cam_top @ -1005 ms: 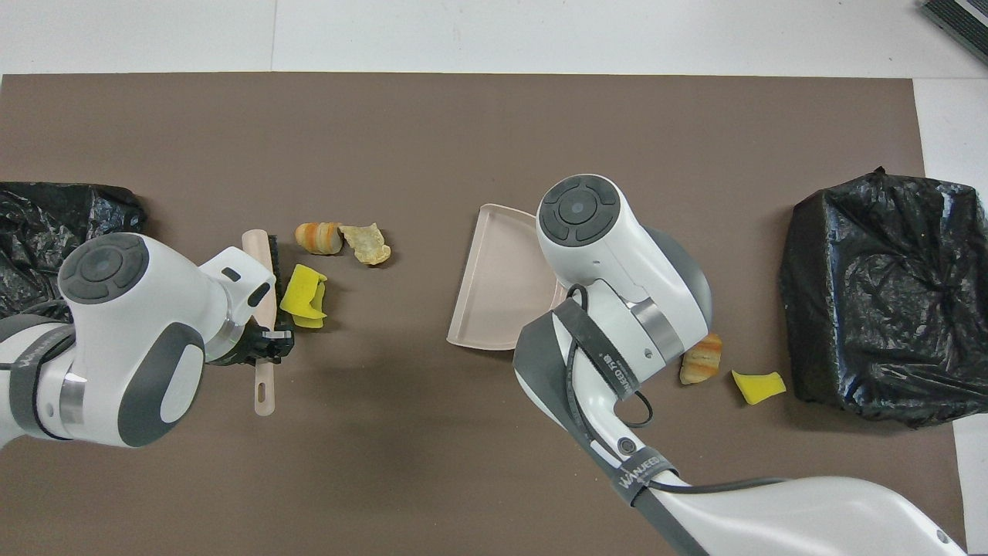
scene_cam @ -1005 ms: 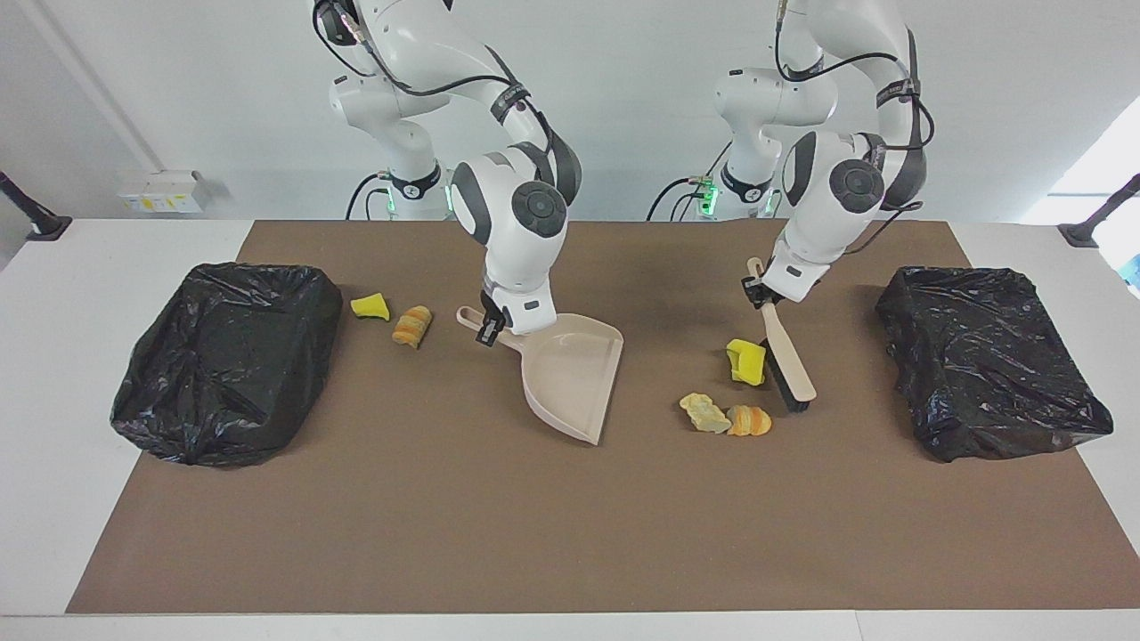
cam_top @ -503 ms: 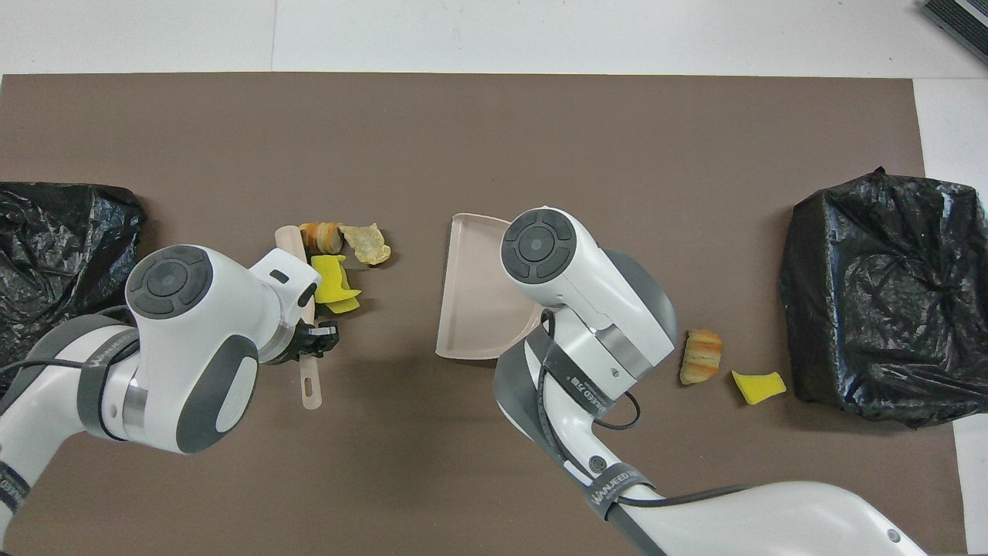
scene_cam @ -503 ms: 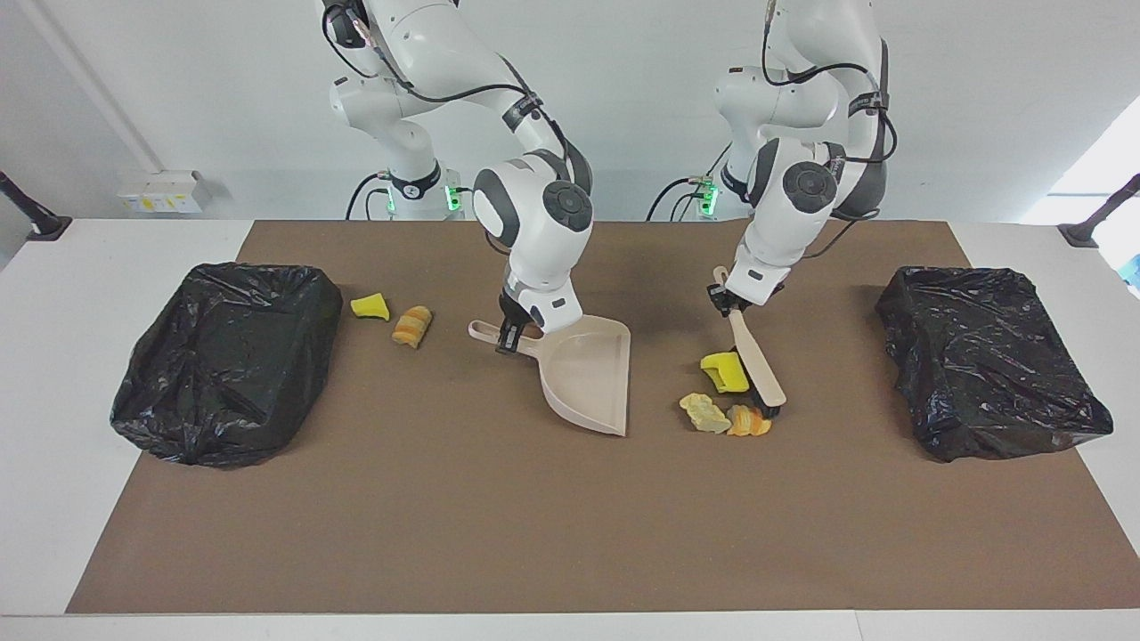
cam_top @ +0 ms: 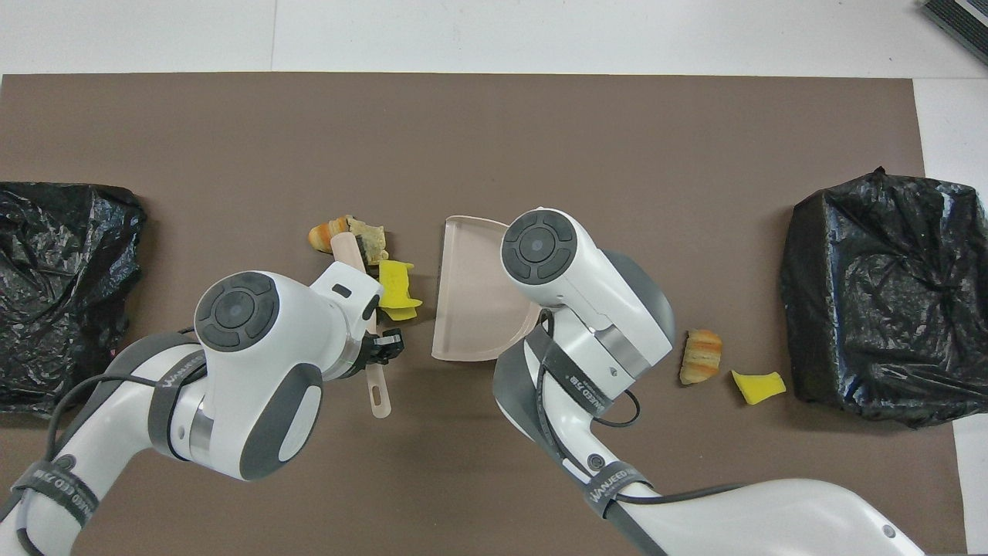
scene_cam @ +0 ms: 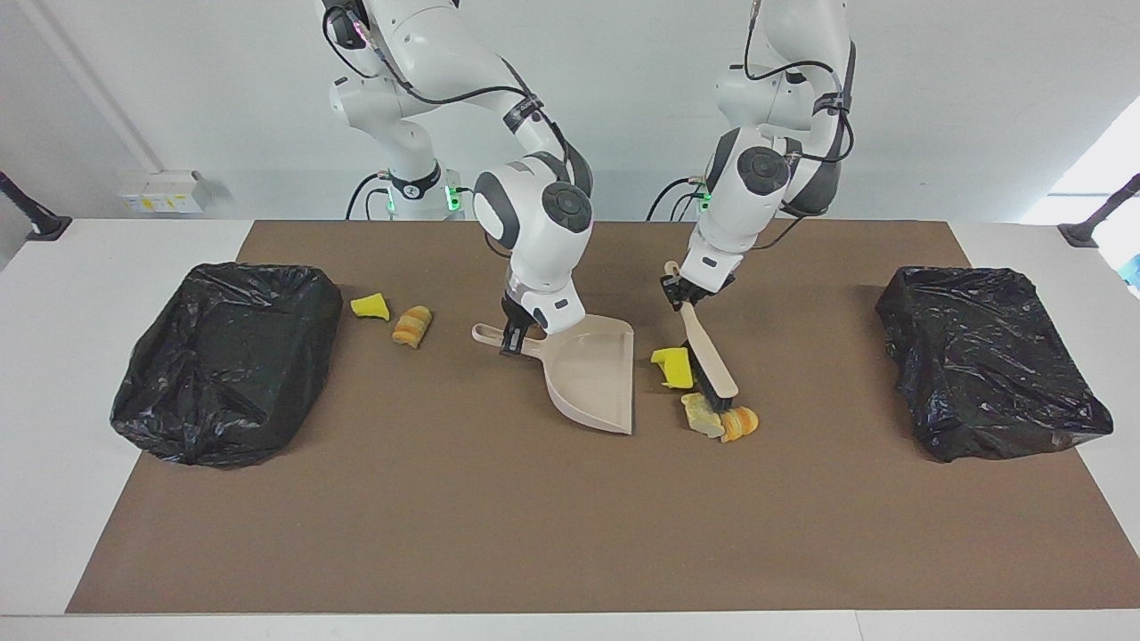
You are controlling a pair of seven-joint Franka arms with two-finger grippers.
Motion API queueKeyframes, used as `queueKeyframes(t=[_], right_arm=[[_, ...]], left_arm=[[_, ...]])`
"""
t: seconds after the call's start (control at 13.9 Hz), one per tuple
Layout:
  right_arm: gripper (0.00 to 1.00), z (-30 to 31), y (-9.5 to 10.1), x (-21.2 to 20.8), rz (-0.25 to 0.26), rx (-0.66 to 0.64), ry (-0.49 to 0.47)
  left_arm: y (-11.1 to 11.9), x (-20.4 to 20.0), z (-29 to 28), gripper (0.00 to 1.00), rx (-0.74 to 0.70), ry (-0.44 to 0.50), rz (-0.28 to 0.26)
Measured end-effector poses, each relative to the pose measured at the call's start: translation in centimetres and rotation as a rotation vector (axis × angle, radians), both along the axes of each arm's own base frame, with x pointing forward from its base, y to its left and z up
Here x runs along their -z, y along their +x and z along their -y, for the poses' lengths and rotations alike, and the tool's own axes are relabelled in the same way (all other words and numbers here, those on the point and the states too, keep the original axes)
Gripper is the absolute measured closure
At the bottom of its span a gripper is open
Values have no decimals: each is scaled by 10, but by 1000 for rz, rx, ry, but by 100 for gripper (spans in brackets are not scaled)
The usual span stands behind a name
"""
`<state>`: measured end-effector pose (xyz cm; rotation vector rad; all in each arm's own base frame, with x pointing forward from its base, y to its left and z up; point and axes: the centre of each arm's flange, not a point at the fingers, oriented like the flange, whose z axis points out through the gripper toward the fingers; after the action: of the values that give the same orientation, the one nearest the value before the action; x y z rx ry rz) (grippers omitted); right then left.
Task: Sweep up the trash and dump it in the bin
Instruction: 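Sweep the bread and sponge pieces into the dustpan with the left gripper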
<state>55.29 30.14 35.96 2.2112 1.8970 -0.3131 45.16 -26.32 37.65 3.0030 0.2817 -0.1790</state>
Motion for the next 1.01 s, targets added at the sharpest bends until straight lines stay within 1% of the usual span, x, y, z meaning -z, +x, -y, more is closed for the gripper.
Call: queueKeyframes(t=[0.14,0.22,0.36,0.43,0.57,0.65,0.72,0.79,0.86,0.93,1.01], right_arm=[[68,2,-1,2,-23,-25,-3],[68,5,-2,4,-49,-31,-4],[68,11,-7,8,-128,-45,8],[68,13,-8,8,-152,-56,12],[68,15,-7,9,-161,-64,16],[68,15,-7,9,-162,-64,16],[68,15,-7,9,-162,-64,16],[68,15,-7,9,-162,-64,16],[68,15,-7,9,-162,-64,16],[68,15,-7,9,-162,-64,17],[68,15,-7,9,-162,-64,17]], left_arm=[[-5,-3,12,74,10,-19,5],[-5,-4,16,74,15,-25,15],[-8,-6,26,74,26,-39,37],[-9,-8,30,74,31,-46,45],[-4,-18,33,74,44,-59,61],[0,-29,28,74,54,-62,59],[8,-44,15,74,77,-59,35],[17,-61,-6,74,117,-51,3],[28,-79,-34,74,162,-37,-14],[41,-94,-64,74,196,-6,-4],[53,-102,-90,74,220,18,20]])
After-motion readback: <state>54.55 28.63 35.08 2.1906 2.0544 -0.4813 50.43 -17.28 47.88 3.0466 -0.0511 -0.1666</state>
